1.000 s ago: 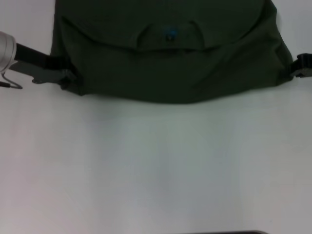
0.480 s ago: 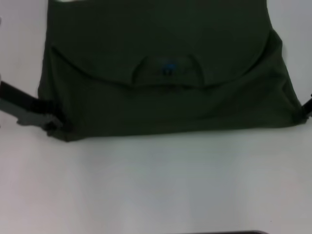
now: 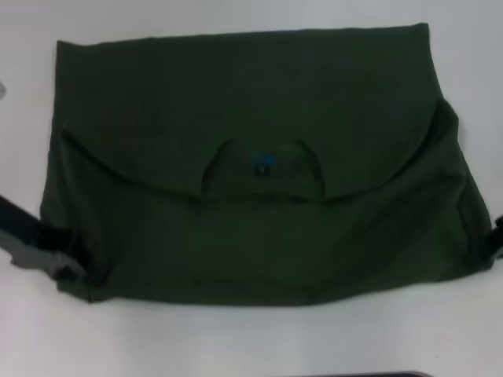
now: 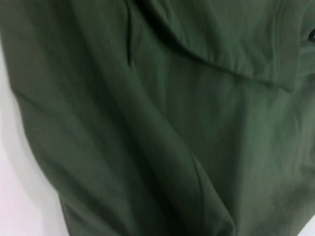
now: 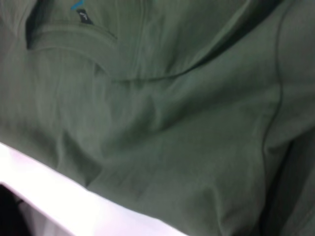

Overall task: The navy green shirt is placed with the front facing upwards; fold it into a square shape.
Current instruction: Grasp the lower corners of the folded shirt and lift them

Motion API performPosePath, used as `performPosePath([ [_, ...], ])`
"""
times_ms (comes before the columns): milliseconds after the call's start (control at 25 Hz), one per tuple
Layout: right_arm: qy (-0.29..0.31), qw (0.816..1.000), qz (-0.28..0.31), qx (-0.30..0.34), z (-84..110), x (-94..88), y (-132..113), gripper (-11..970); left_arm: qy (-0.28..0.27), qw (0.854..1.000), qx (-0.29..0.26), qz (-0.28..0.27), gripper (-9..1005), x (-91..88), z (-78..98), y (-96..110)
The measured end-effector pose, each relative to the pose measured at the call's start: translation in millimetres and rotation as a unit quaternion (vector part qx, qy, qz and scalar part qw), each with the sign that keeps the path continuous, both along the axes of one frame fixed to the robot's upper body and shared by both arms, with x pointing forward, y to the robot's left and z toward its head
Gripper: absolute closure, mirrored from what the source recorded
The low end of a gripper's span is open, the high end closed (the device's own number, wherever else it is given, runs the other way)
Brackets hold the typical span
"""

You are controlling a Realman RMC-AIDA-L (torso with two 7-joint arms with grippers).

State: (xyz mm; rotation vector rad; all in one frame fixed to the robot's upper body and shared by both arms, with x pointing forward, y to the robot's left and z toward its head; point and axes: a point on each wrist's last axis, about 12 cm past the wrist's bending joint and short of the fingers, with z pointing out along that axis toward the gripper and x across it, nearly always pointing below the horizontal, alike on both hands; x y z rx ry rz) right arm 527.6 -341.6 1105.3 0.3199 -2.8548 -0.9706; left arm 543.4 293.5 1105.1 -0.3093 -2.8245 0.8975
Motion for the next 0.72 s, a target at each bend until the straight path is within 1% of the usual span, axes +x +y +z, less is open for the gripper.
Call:
performPosePath([
  [120,0.015,1.0,0.01,0.008,-2.9,-7.5,2,955,0.025,0.999,0.008,-0.021,945,-10.2,-3.0,-3],
  [280,0.023,0.999,0.02,0.019,-2.3,-13.7,3,956,0.036,0.999,0.012,-0.038,945,-19.8,-2.6,-3],
  [520,0.029,0.999,0.035,0.024,0.0,-17.1,6,955,0.038,0.999,0.015,-0.034,945,-21.8,-1.9,2],
  [720,0.033,0.998,0.049,0.016,-0.2,-19.4,8,955,0.052,0.997,0.021,-0.045,945,-27.2,-3.2,4],
])
